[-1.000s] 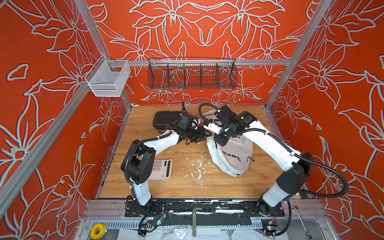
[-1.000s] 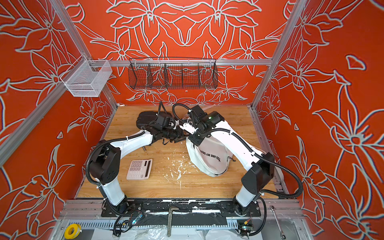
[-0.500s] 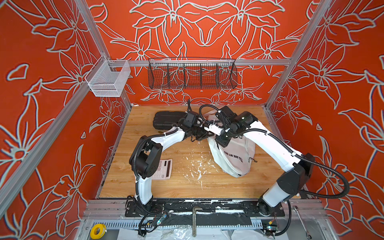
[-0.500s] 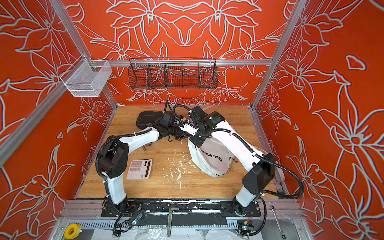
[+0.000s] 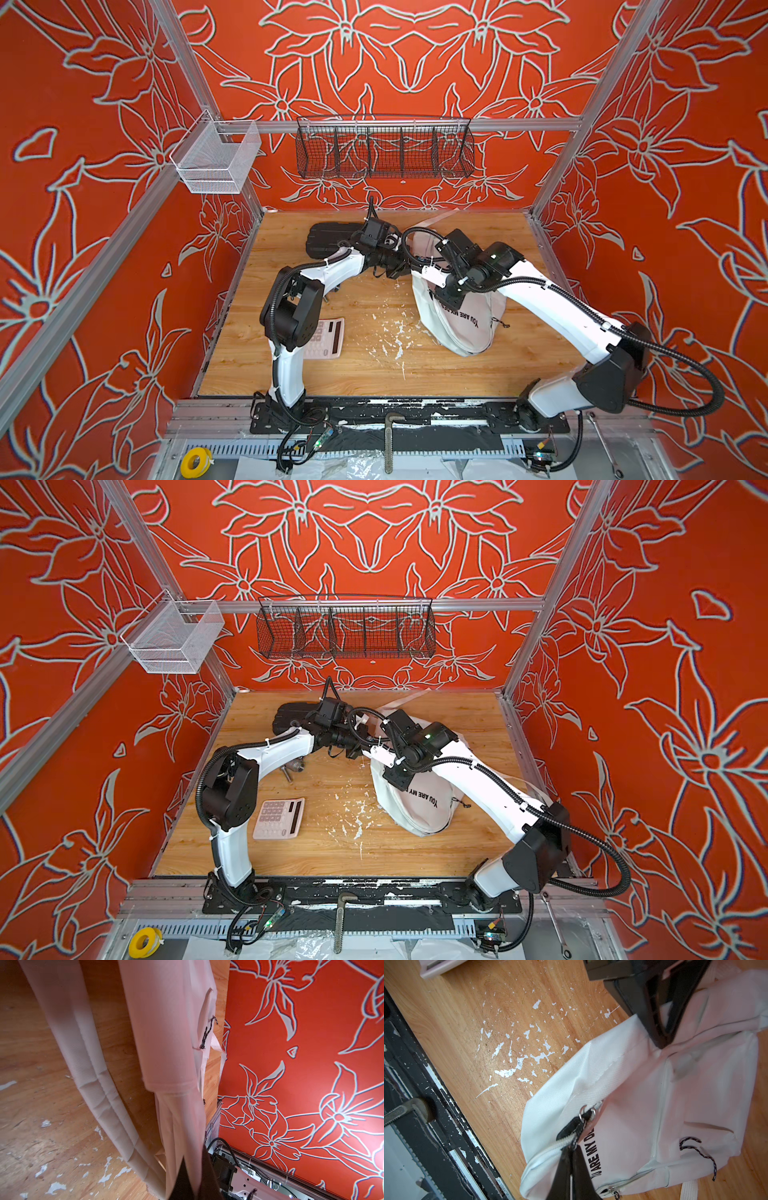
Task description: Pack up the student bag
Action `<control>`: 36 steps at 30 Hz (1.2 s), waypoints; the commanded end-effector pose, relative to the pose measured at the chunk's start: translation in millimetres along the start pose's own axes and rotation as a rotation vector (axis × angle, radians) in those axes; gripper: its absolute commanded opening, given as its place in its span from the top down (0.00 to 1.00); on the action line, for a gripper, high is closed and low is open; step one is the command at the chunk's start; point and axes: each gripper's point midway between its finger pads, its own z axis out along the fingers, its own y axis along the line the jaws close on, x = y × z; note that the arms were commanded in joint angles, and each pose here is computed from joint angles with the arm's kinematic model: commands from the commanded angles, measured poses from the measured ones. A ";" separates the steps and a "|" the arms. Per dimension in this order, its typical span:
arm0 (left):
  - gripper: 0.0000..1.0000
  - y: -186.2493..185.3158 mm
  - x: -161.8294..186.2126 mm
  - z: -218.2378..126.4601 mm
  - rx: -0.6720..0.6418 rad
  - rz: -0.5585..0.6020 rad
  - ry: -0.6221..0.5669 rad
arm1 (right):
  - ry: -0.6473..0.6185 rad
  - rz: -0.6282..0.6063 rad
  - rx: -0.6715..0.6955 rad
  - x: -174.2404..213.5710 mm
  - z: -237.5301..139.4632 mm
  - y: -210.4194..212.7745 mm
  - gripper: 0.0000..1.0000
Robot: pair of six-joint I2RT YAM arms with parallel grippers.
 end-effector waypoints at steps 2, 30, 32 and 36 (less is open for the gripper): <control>1.00 14.6 -25.7 -8.6 -0.040 0.012 -0.070 | -0.006 0.054 -0.084 -3.1 -10.2 20.2 1.00; 0.33 49.6 19.8 -46.7 -0.017 0.049 -0.230 | 0.045 0.152 -0.015 -53.1 29.8 -11.8 1.00; 0.28 48.9 27.7 -51.8 -0.006 0.069 -0.271 | 0.022 0.166 -0.050 -59.6 29.2 -10.6 1.00; 0.25 48.3 34.2 -44.8 0.011 0.091 -0.282 | 0.017 0.165 -0.104 -67.6 32.2 -4.2 1.00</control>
